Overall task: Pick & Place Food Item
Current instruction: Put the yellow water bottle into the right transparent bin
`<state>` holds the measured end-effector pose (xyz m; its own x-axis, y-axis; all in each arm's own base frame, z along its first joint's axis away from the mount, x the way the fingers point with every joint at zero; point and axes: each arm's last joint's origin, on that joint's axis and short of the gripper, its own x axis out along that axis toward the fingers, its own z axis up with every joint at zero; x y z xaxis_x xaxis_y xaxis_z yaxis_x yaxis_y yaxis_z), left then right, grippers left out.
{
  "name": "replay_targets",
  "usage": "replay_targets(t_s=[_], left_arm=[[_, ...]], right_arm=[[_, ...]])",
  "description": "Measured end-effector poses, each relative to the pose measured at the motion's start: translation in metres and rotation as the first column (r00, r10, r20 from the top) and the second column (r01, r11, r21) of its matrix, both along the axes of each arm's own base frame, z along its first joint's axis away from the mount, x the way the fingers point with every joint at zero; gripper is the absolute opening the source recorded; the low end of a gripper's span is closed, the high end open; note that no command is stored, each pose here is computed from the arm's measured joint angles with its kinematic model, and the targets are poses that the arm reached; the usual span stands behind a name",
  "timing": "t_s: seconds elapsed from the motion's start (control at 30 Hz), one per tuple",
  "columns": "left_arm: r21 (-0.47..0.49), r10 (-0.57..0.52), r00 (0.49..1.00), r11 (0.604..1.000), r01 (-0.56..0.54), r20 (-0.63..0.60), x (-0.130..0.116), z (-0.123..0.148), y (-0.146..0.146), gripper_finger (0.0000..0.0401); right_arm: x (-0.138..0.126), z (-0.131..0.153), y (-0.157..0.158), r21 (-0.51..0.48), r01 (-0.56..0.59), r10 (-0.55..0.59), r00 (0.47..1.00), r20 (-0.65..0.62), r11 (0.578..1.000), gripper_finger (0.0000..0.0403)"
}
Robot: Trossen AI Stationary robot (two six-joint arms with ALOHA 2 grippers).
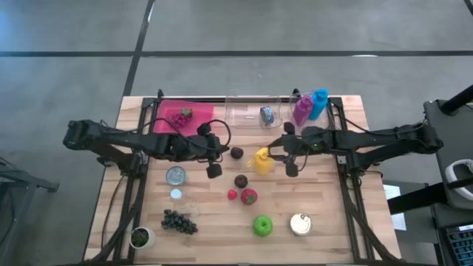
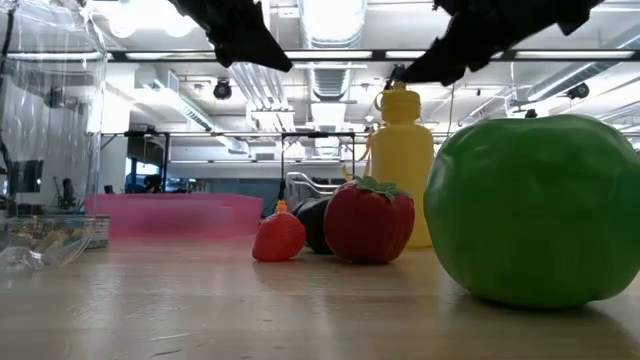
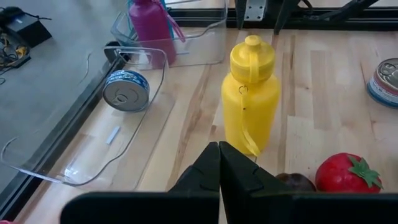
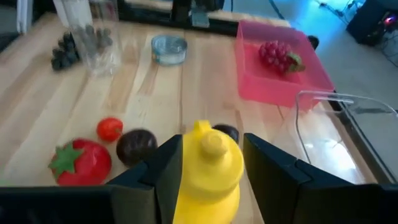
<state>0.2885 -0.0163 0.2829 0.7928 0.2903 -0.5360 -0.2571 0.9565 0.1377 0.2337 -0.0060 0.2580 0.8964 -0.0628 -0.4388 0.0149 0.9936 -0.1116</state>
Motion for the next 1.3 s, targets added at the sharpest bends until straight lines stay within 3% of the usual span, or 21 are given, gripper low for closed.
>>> replay_targets(t_s=[0.2,0.8,1.3], left_arm=[[0.0,0.0,1.0,1.0,0.0,-0.001,0.0,0.0,0.0,0.0001],[-0.013,0.013,1.0,1.0,-0.013,0.004,0.0,0.0,0.0,0.0001],[-0.013,0.013,1.0,1.0,-0.013,0.004,0.0,0.0,0.0,0.0001]], right_arm=[[0.012,0.012,0.0,0.013,0.007,-0.006,1.0,-0.021,1.0,0.0159],[0.026,-0.004,-0.001,0.014,0.008,-0.007,0.995,-0.095,1.0,0.0152],[0.024,-0.004,-0.012,0.061,0.052,-0.045,0.994,-0.104,0.997,0.0057]])
